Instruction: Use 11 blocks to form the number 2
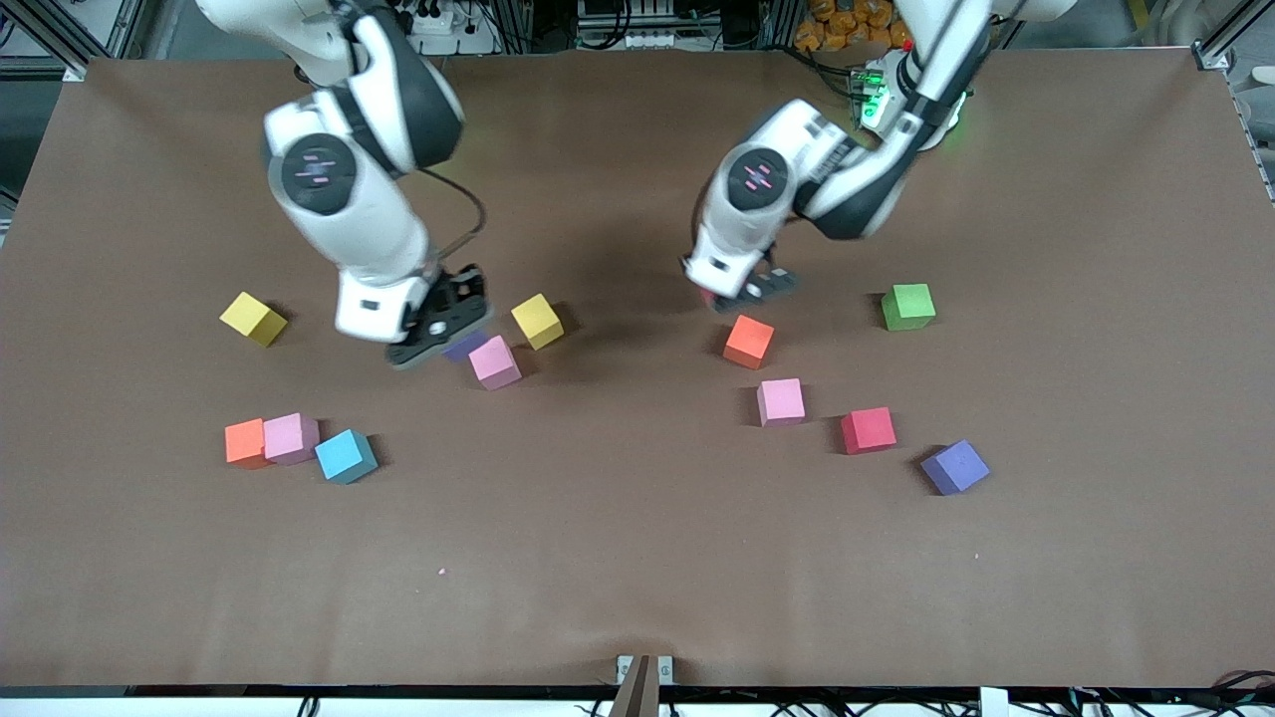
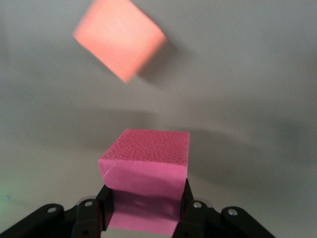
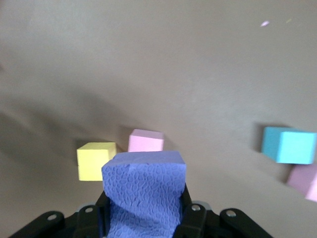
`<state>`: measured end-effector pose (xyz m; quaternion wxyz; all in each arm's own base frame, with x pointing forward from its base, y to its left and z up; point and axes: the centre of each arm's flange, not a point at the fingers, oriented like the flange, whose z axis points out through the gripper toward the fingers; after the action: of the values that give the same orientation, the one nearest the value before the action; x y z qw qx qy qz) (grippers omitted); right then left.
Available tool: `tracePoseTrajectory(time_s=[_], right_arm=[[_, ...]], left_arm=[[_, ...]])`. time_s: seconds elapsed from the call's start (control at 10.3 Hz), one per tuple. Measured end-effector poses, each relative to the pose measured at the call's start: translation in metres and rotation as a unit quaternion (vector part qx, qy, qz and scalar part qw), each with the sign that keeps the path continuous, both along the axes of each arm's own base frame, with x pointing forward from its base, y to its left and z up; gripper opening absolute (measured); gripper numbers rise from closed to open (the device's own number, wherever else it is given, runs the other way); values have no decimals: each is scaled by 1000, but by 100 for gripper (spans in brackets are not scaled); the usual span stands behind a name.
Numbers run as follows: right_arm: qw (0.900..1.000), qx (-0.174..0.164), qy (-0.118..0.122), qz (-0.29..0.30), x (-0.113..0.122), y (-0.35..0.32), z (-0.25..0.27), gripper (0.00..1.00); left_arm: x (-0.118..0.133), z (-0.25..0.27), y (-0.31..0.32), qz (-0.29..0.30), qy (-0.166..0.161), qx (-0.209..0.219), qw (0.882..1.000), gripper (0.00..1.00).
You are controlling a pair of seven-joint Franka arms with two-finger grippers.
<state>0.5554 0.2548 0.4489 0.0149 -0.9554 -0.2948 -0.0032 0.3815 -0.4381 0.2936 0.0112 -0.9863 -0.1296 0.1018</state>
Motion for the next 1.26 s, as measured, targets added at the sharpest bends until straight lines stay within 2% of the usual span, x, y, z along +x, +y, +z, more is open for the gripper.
tracePoseTrajectory(time_s=[0.19, 0.39, 0.68, 1.06, 1.26], right_arm=[[999, 4, -8, 50, 14, -20, 15, 53], [995, 3, -6, 101, 29, -59, 10, 53], [987, 9, 2, 162, 39, -97, 5, 53], [980, 16, 21, 199, 30, -90, -12, 53], [976, 17, 26, 217, 29, -94, -18, 53]], left_arm=[[-48, -3, -50, -42, 0, 0, 999, 54], [-77, -22, -89, -73, -6, 11, 997, 54], [-91, -64, -127, -115, -3, 19, 993, 54], [-125, -88, -154, -148, -4, 29, 989, 54], [-136, -90, -158, -163, -16, 39, 986, 54]])
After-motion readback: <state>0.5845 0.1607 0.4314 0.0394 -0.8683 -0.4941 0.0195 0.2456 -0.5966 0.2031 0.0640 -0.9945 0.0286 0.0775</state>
